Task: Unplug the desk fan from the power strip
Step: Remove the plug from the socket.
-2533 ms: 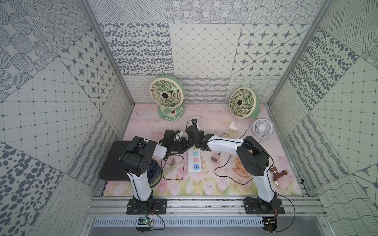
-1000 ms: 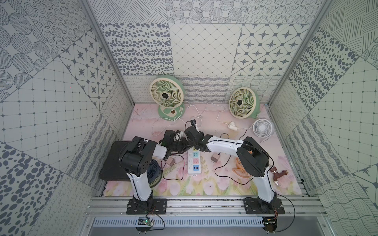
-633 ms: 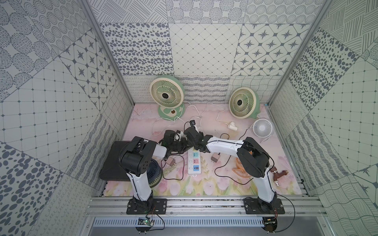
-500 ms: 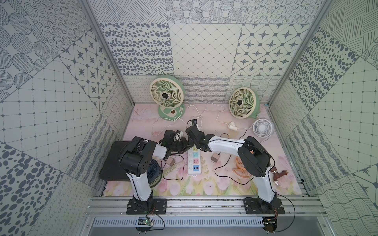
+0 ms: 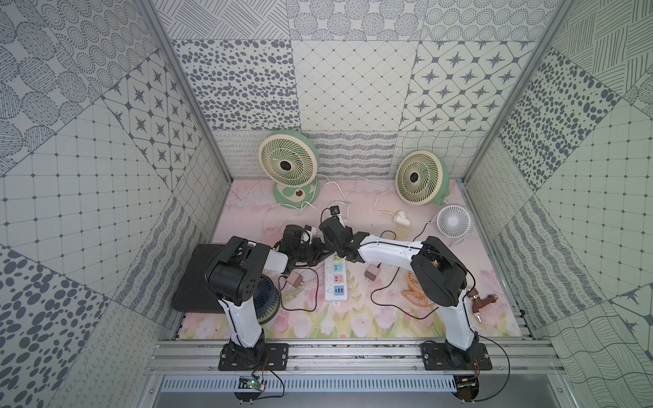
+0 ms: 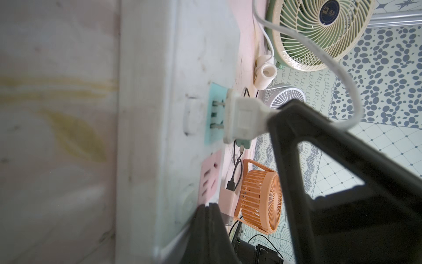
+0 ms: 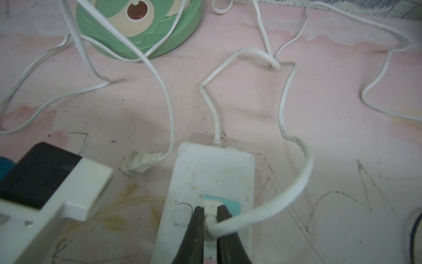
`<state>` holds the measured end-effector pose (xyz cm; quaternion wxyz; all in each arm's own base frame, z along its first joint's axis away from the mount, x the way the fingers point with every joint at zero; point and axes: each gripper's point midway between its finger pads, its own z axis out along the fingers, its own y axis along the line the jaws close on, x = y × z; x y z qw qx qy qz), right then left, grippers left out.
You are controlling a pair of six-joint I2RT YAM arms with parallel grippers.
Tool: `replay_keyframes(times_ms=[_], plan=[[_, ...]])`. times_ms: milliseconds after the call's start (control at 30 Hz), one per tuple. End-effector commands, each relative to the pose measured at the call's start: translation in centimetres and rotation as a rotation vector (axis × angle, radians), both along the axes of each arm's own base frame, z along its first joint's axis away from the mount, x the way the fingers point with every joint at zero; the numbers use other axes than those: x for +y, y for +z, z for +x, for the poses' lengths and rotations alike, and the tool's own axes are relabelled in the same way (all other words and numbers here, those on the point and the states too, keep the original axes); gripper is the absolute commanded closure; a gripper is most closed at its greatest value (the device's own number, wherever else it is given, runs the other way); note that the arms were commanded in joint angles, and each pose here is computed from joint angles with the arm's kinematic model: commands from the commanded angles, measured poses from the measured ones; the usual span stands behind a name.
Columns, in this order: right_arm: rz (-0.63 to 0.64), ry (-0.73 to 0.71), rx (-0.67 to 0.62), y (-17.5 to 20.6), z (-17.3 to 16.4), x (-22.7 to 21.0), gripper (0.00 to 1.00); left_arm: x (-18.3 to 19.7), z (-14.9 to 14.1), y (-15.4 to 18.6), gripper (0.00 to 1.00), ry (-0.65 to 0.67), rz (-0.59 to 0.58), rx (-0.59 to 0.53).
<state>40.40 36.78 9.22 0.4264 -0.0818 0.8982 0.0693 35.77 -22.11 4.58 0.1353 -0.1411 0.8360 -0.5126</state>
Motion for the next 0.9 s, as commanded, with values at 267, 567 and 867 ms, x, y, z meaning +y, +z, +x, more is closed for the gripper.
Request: replay_keyframes(times_ms=[267,567,867], plan=[[-0.036,0.01,-0.054,1.6,-0.1,0.6,0.9,2.2,-1.5,-4.0,1.0,0.066,0.127,0.15],[0.068,0.039,-0.065,5.5,2.1,-2.7,0.88,2.5,-1.2,-3.0,1.0,0.07,0.147,0.109],[0.2,0.004,0.033,4.6,5.9,-7.0,0.86,2.8,-1.0,-0.7,1.0,0.059,0.172,0.025]])
